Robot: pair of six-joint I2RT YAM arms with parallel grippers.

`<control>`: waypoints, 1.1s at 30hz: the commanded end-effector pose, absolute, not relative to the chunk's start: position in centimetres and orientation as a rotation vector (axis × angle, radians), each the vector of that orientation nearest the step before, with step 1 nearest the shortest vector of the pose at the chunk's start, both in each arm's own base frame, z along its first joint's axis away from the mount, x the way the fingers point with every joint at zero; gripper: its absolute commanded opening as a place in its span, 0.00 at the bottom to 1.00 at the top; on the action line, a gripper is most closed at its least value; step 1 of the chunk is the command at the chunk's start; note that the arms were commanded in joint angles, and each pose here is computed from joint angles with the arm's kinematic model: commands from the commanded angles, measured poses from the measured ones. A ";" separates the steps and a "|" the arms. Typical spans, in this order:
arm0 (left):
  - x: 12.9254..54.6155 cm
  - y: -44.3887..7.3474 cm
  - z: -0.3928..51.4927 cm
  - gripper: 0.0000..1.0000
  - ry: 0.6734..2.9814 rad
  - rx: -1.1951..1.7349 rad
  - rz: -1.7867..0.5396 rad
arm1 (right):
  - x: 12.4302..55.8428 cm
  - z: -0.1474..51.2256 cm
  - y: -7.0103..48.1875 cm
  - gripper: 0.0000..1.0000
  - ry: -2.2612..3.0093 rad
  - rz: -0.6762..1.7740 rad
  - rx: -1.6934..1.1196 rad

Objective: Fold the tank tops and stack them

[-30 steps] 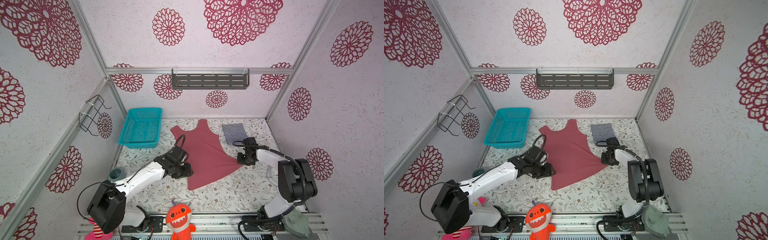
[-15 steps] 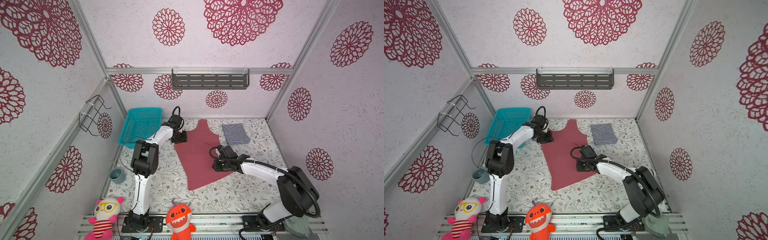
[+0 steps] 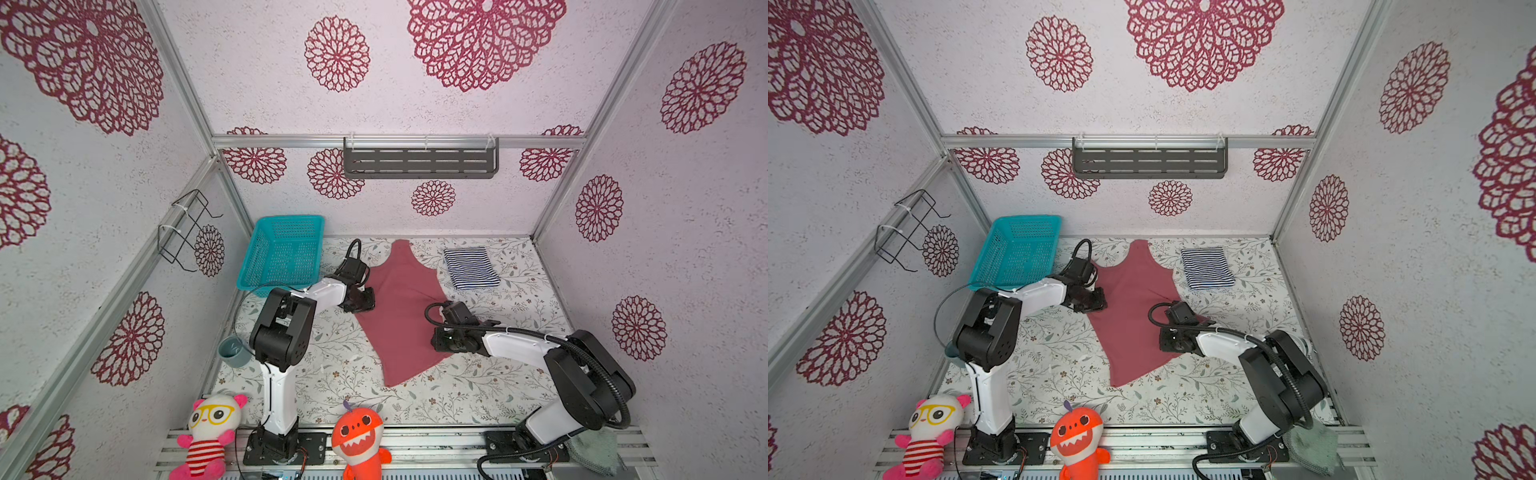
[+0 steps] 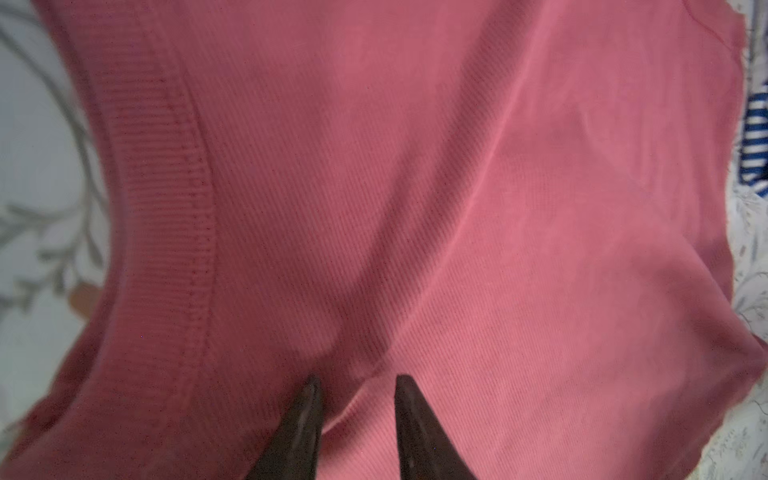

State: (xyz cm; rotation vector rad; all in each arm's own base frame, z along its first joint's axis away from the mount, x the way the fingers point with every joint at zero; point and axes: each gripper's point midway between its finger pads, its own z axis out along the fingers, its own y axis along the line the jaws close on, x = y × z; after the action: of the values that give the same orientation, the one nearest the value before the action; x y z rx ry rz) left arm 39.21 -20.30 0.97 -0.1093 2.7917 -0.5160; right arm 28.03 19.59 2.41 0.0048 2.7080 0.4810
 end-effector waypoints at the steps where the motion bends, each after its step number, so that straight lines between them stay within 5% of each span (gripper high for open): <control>1: 27.7 -17.4 -5.1 0.34 3.059 -0.336 -0.374 | 25.2 -0.4 14.1 0.30 2.852 0.288 0.160; 7: 17.4 -17.1 -3.9 0.33 3.021 -0.557 -0.362 | 25.0 -0.8 10.3 0.31 2.888 0.197 0.239; 11: 15.7 -17.4 0.4 0.41 2.926 -0.604 -0.429 | 27.5 0.3 10.1 0.31 2.868 0.148 0.170; 13: 17.3 -16.5 3.9 0.50 2.849 -0.546 -0.408 | 29.1 2.0 10.4 0.31 2.842 0.131 0.109; 21: 30.8 -16.7 10.9 0.50 2.737 -0.210 -0.344 | 33.8 9.5 11.4 0.33 2.680 0.179 0.075; 27: 39.6 -21.8 8.2 0.45 2.758 -0.047 -0.388 | 35.5 7.7 11.7 0.31 2.660 0.193 0.118; 33: 41.7 -25.6 2.2 0.43 2.797 -0.087 -0.428 | 37.9 5.1 12.6 0.30 2.659 0.224 0.095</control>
State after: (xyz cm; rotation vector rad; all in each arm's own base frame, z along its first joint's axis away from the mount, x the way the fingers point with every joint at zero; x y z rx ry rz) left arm 41.62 -23.78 2.94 -0.1290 2.8052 -0.3872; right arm 36.35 12.13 5.01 0.1211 2.6988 0.2023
